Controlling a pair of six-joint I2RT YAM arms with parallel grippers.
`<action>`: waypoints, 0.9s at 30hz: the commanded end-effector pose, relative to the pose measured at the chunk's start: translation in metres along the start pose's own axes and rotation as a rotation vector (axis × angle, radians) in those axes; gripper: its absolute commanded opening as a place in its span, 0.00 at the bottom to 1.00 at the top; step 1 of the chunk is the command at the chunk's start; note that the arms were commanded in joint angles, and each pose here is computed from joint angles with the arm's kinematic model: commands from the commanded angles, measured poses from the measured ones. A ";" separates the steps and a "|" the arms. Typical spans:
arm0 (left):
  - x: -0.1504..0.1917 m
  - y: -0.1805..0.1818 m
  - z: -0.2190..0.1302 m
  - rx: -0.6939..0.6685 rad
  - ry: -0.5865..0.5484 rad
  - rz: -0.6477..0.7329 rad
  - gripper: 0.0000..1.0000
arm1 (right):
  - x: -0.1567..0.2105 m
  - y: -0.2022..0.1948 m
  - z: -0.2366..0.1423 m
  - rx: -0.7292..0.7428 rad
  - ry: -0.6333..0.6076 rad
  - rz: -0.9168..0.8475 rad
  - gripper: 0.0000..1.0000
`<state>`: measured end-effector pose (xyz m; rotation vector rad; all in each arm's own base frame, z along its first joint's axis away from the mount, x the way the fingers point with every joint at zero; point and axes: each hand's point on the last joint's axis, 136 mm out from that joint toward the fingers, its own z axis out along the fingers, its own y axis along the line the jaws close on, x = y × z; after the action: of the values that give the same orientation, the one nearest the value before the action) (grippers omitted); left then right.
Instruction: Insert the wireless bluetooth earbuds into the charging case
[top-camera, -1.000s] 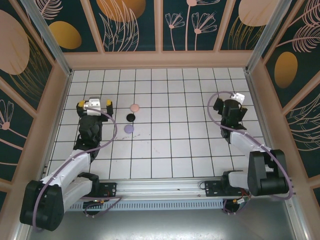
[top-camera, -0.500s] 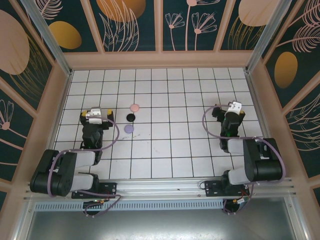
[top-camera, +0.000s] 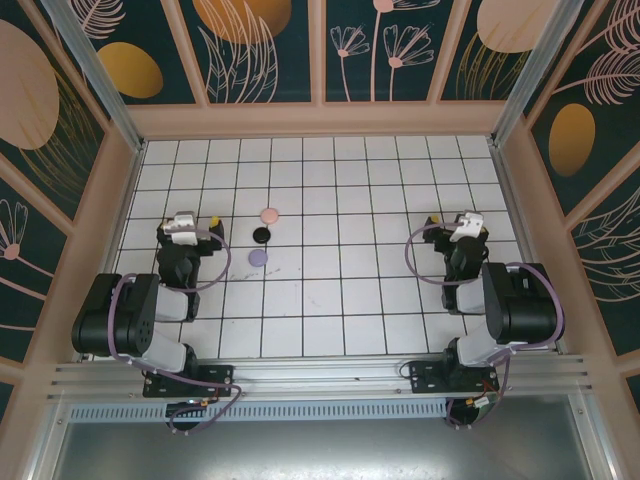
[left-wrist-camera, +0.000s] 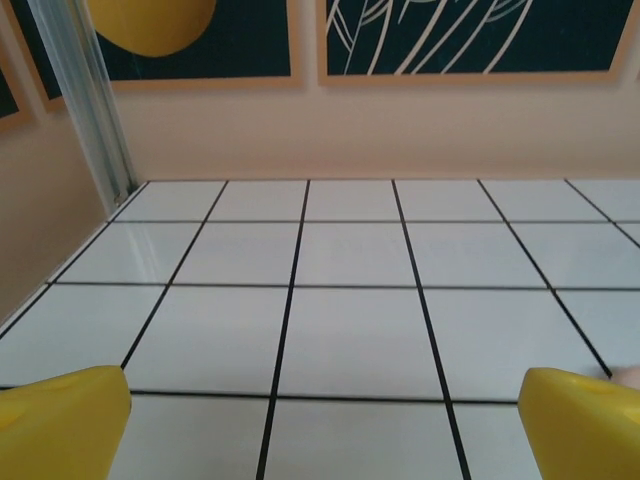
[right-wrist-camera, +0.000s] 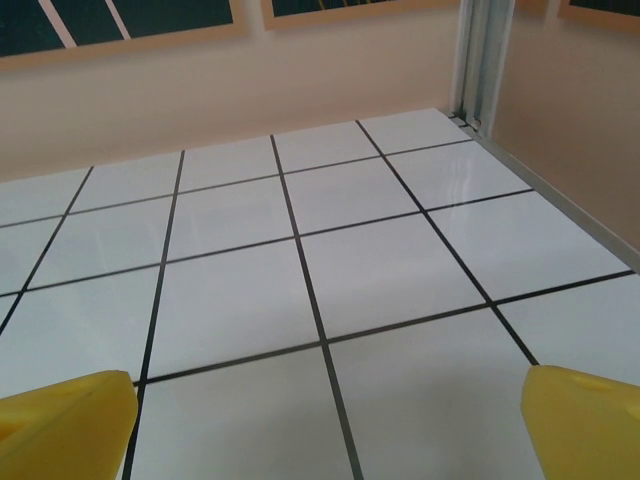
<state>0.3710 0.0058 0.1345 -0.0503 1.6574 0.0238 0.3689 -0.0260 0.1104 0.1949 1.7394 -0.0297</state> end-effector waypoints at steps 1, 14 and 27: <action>0.000 0.006 0.010 -0.019 0.020 -0.055 0.99 | -0.011 0.008 0.004 -0.059 -0.030 0.027 0.99; -0.001 0.010 0.008 -0.040 0.011 -0.058 0.99 | -0.012 0.011 0.002 -0.043 -0.045 0.003 0.99; -0.003 0.010 0.007 -0.042 0.004 -0.059 0.99 | -0.010 0.012 0.005 -0.072 -0.028 0.011 0.99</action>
<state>0.3781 0.0118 0.1326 -0.1005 1.6775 0.0139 0.3708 -0.0172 0.1114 0.1595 1.7414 0.0121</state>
